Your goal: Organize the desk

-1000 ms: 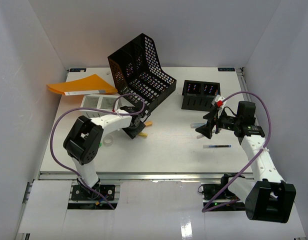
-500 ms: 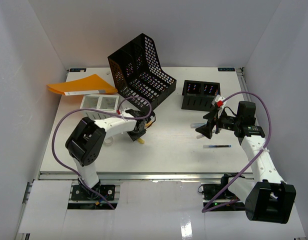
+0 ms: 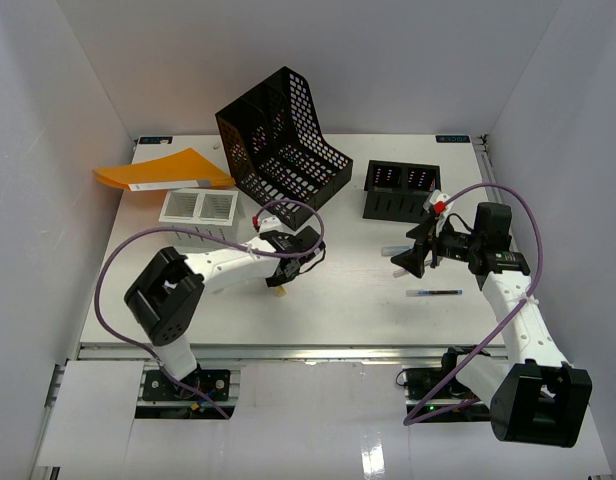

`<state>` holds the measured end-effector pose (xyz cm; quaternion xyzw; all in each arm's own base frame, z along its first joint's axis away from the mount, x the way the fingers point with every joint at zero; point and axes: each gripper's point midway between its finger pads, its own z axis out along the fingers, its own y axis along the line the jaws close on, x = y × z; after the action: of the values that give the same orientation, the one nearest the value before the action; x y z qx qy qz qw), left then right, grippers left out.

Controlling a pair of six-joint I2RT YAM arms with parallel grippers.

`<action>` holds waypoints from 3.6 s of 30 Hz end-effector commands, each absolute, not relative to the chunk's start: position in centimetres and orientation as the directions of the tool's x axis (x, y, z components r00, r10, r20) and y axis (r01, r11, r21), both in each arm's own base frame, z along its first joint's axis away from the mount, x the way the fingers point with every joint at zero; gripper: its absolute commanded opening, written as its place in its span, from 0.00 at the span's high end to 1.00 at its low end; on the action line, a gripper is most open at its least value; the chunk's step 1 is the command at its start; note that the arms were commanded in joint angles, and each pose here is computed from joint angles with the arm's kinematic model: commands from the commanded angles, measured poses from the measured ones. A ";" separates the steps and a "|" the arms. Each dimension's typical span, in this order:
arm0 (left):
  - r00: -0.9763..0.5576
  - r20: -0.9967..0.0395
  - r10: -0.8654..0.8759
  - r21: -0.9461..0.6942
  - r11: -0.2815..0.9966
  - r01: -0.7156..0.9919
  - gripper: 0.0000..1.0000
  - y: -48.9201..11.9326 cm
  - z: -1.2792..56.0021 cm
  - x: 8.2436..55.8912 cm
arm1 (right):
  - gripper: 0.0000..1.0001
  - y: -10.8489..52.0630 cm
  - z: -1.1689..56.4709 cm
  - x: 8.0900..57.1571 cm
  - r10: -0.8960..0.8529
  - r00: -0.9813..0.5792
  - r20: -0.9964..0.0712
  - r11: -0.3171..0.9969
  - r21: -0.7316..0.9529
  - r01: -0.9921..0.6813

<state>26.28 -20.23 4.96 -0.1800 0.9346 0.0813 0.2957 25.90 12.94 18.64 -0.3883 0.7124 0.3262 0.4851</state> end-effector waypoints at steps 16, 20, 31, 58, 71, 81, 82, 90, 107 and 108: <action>-0.462 -0.884 -0.074 -0.114 0.992 0.060 1.00 -16.8 20.5 26.4 | 0.09 13.1 18.4 26.0 -0.238 -0.214 -0.947 0.473 0.079 -0.877; -0.373 -0.925 -0.076 -0.110 0.992 0.068 1.00 -15.1 23.1 26.9 | 0.09 13.1 18.1 26.0 -0.237 -0.218 -0.947 0.467 0.086 -0.880; -0.212 -0.972 -0.096 -0.087 0.995 -0.053 1.00 -7.1 26.6 31.4 | 0.09 13.3 17.4 25.8 -0.236 -0.231 -0.944 0.448 0.105 -0.888; -0.088 -0.980 -0.176 -0.179 0.984 0.019 1.00 3.2 23.9 44.0 | 0.09 13.8 18.5 24.7 -0.228 -0.194 -0.954 0.407 0.088 -0.909; -0.058 -0.983 -0.172 -0.173 0.985 0.023 0.59 3.2 19.5 42.9 | 0.09 13.8 18.0 24.7 -0.224 -0.214 -0.951 0.398 0.112 -0.910; -0.029 -0.977 -0.210 -0.211 0.977 0.040 0.18 2.5 22.0 41.4 | 0.10 14.4 17.4 23.7 -0.243 -0.171 -0.955 0.330 0.085 -0.940; -0.028 -0.975 -0.221 -0.222 0.974 0.049 0.18 2.3 22.6 41.2 | 0.10 14.7 17.3 23.4 -0.255 -0.148 -0.956 0.304 0.066 -0.950; -0.183 -0.901 -0.393 -0.413 0.906 0.088 0.03 -0.6 24.7 37.6 | 0.10 20.5 15.8 22.5 -0.411 0.195 -0.890 -0.005 -0.212 -0.977; -0.422 -0.659 -0.622 -0.726 0.673 0.142 0.02 -7.4 22.0 26.5 | 0.09 39.1 8.9 29.7 -0.566 0.404 -0.718 -0.420 -0.171 -0.891; -0.424 -0.652 -0.629 -0.730 0.671 0.127 0.02 -7.3 21.8 26.3 | 0.08 39.6 8.6 30.3 -0.570 0.404 -0.715 -0.415 -0.173 -0.893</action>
<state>27.92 -6.67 23.21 -0.1273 0.7465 -0.3455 0.5543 28.90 38.59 10.08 -0.7784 0.4552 0.3092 0.3020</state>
